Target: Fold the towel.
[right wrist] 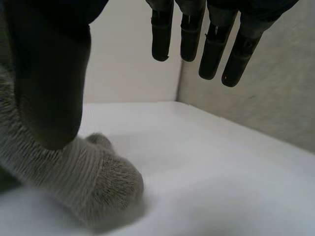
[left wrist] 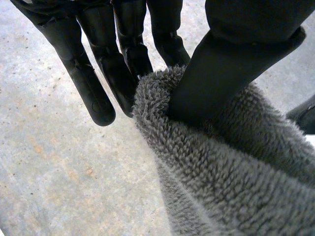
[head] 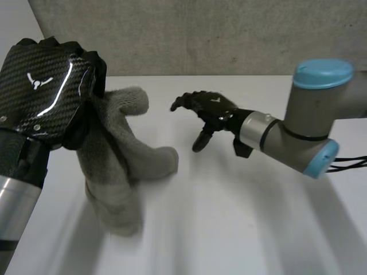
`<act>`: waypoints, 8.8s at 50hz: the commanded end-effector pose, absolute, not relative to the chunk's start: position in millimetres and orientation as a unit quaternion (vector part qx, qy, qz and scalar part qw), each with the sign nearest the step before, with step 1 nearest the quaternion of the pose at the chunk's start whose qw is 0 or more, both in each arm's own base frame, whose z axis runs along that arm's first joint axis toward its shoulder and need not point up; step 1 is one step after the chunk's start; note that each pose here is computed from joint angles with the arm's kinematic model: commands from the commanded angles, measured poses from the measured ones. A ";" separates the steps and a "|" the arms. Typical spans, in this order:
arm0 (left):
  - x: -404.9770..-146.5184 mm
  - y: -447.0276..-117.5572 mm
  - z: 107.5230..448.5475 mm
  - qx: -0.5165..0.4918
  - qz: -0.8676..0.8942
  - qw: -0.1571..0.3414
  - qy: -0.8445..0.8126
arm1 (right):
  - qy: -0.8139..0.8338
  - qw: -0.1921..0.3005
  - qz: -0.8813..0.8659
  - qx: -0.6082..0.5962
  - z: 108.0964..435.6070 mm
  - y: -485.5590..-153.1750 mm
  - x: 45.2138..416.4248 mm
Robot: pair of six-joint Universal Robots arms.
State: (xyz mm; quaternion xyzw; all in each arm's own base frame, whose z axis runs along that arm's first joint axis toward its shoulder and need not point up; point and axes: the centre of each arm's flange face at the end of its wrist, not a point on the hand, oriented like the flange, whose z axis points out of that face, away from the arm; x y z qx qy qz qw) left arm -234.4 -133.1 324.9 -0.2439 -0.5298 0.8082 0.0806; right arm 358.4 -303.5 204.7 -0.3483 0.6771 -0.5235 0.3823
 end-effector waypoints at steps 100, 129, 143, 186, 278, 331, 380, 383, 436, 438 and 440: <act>-294.0 -187.0 226.5 -0.346 0.623 0.107 -0.694 | 0.736 0.137 -0.539 -0.386 238.0 -271.5 234.9; -315.4 -223.9 163.0 -0.477 0.500 0.106 -0.715 | 0.814 0.224 -0.391 -0.367 147.9 -296.1 286.5; -319.6 -238.2 160.3 -0.479 0.510 0.095 -0.708 | 0.808 0.244 -0.377 -0.381 143.9 -295.1 302.7; -314.7 -298.3 145.2 -0.346 0.677 -0.006 -0.650 | 0.670 0.108 -0.594 -0.432 170.7 -329.7 300.5; -272.8 -275.7 149.2 -0.321 0.659 -0.014 -0.680 | 0.755 0.155 -0.616 -0.163 212.1 -334.2 150.9; -277.6 -307.5 119.8 -0.293 0.586 0.169 -0.736 | 0.766 0.125 -0.591 -0.219 184.3 -333.8 157.9; -265.5 -304.6 102.0 -0.260 0.543 0.126 -0.788 | 0.770 0.128 -0.586 -0.220 178.9 -335.7 158.0; -269.9 -302.2 102.7 -0.264 0.546 0.130 -0.785 | 0.770 0.128 -0.586 -0.220 178.9 -335.7 158.0; -238.4 -249.5 347.3 -0.175 0.804 0.109 -0.557 | 0.594 0.081 -0.752 -0.274 388.2 -263.2 166.5; -236.3 -243.6 357.8 -0.172 0.813 0.109 -0.545 | 0.581 0.084 -0.757 -0.287 408.7 -251.1 168.1; -232.9 -242.3 364.8 -0.172 0.816 0.105 -0.542 | 0.581 0.082 -0.757 -0.287 414.3 -251.6 165.8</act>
